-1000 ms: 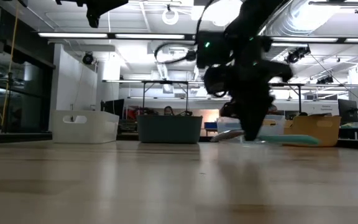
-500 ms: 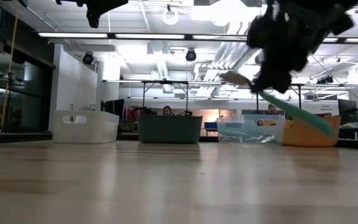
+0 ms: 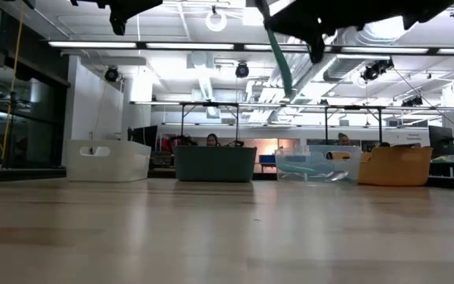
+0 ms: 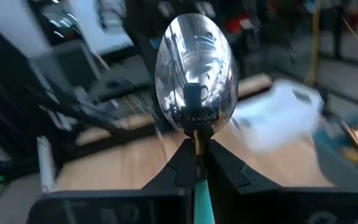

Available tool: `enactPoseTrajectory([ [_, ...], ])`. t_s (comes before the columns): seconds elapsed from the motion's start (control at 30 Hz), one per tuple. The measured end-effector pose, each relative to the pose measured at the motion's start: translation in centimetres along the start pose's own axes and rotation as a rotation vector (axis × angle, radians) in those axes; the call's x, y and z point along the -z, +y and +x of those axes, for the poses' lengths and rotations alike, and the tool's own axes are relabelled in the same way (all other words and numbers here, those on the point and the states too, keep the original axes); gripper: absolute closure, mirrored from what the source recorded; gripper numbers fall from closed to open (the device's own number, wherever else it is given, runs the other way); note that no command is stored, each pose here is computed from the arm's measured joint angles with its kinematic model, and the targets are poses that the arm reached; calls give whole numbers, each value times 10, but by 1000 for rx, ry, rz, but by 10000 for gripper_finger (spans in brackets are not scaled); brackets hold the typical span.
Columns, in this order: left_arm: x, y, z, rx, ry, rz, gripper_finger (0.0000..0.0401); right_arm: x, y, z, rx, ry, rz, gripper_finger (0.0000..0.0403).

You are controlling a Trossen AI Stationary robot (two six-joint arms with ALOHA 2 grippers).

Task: Sort silverware by color (type)
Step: Put the light blue spoon into the transparent bin

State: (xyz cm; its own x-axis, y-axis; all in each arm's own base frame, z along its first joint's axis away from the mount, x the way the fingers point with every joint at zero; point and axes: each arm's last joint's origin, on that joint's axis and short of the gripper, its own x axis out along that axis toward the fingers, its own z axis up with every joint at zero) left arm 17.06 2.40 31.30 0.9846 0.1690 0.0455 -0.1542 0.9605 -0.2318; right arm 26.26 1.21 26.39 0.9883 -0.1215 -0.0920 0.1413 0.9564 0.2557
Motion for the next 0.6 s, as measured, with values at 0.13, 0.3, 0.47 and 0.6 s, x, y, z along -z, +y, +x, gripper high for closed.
enactPoseTrajectory([
  [0.13,0,0,0,-2,0,0,220,-14,-4,1,-89,-104,-7,393],
  [0.3,0,0,0,-2,0,0,220,-18,-8,1,-114,-120,-14,393],
  [0.47,0,0,0,-2,0,0,220,-18,-8,2,-133,-115,-31,393],
  [0.6,0,0,0,-2,1,0,220,-18,-8,2,-136,-115,-36,393],
])
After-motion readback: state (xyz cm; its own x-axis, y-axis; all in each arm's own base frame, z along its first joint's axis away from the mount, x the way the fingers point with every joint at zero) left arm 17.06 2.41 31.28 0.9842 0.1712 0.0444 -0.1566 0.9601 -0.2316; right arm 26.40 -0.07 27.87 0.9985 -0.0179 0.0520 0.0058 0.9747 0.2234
